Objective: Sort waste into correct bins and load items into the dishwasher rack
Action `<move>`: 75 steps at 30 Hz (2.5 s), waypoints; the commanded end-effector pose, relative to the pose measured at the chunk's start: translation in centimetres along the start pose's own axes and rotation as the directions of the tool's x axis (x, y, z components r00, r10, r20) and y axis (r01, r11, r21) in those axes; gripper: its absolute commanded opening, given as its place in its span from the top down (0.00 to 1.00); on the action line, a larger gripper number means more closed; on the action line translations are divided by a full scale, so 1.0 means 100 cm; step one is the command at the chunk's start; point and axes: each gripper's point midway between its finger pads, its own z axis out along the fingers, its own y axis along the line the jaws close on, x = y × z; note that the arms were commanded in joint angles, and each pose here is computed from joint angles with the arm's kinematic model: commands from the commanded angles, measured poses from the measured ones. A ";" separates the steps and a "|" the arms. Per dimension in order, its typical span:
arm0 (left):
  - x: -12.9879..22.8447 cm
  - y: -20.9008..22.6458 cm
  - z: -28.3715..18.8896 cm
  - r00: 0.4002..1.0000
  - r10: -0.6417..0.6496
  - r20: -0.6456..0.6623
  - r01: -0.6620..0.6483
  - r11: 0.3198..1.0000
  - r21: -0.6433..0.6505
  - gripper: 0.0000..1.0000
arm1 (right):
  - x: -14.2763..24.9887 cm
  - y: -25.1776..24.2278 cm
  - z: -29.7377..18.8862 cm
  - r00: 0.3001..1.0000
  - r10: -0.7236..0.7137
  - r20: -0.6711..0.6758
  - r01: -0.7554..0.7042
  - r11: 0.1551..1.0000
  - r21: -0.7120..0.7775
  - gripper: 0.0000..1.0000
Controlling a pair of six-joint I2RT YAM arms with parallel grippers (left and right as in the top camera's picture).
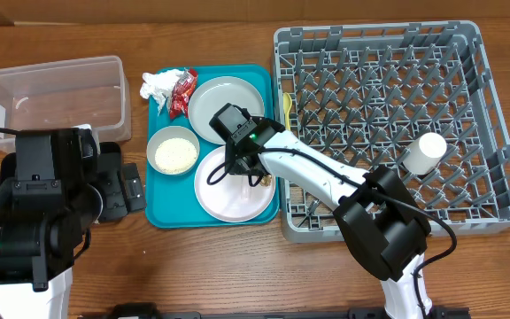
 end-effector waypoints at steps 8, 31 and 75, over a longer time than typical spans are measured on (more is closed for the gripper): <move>-0.004 0.002 -0.004 1.000 -0.009 0.017 0.009 1.000 -0.010 0.00 | -0.003 -0.007 0.014 1.000 0.015 0.016 -0.016 0.999 0.034 0.73; -0.004 0.002 -0.004 1.000 -0.009 0.017 0.009 1.000 -0.010 0.00 | -0.042 0.032 -0.068 0.988 -0.123 0.098 0.120 0.992 0.036 0.89; -0.004 0.002 -0.004 1.000 -0.009 0.017 0.009 1.000 -0.010 0.00 | -0.080 -0.030 -0.290 0.940 -0.105 0.324 0.184 0.957 -0.224 0.34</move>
